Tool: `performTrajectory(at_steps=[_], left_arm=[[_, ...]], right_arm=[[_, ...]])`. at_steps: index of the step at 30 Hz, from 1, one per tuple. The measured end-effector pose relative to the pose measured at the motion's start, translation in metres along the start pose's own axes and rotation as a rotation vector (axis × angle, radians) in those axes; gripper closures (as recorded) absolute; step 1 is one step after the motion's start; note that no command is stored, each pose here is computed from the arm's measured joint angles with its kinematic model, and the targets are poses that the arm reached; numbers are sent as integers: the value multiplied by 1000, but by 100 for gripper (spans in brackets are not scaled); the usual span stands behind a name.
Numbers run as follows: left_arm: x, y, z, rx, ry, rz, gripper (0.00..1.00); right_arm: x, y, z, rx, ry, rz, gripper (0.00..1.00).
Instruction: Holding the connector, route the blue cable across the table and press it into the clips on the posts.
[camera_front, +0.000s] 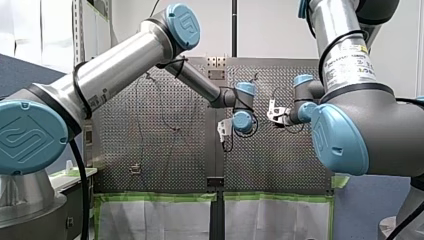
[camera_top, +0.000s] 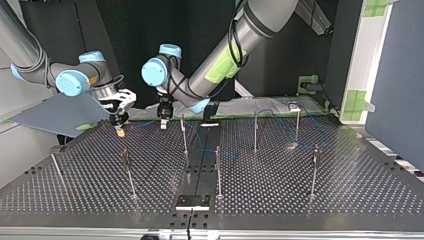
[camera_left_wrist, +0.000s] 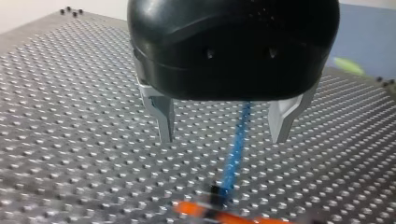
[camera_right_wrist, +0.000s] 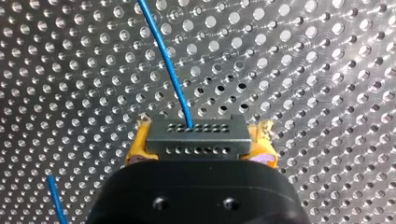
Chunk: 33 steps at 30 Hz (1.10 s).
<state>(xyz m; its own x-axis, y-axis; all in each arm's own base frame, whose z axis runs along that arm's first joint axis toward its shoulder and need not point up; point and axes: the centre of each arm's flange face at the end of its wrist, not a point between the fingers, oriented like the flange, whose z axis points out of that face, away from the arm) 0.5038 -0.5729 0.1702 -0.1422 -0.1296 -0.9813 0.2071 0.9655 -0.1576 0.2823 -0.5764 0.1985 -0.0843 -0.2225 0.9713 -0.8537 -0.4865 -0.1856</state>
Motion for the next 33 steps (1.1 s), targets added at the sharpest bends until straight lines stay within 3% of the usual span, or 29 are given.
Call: performTrajectory(at_steps=[4,5,6,8,9,10,11,12,13,14,15,17,27,33], left_arm=[[16,4,4,-3,25,12,0],[18,5,5,-3,28,13,15],[18,5,6,-3,30,13,15],[19,5,7,0,33,13,38],[18,4,7,2,34,13,38],[17,4,7,4,38,13,56],[17,4,7,5,40,14,67],[16,3,7,6,42,15,67],[15,2,7,9,44,15,82],[15,1,7,12,46,16,91],[15,0,6,14,46,16,91],[15,-2,5,19,48,15,100],[5,-7,7,10,24,-6,100],[-12,-12,7,4,11,-12,100]], right_arm=[[0,0,0,3,0,0,100],[0,0,0,4,0,0,100],[0,0,0,4,0,0,100],[0,0,0,4,0,0,100],[0,0,0,4,0,0,100],[0,0,0,4,0,0,100],[0,0,0,4,0,0,100],[0,0,0,4,0,0,100],[0,0,0,4,0,0,100],[0,0,0,4,0,0,100],[0,0,0,4,0,0,100],[0,1,0,4,0,0,100],[1,0,0,7,3,8,100],[6,-5,3,34,8,15,100]])
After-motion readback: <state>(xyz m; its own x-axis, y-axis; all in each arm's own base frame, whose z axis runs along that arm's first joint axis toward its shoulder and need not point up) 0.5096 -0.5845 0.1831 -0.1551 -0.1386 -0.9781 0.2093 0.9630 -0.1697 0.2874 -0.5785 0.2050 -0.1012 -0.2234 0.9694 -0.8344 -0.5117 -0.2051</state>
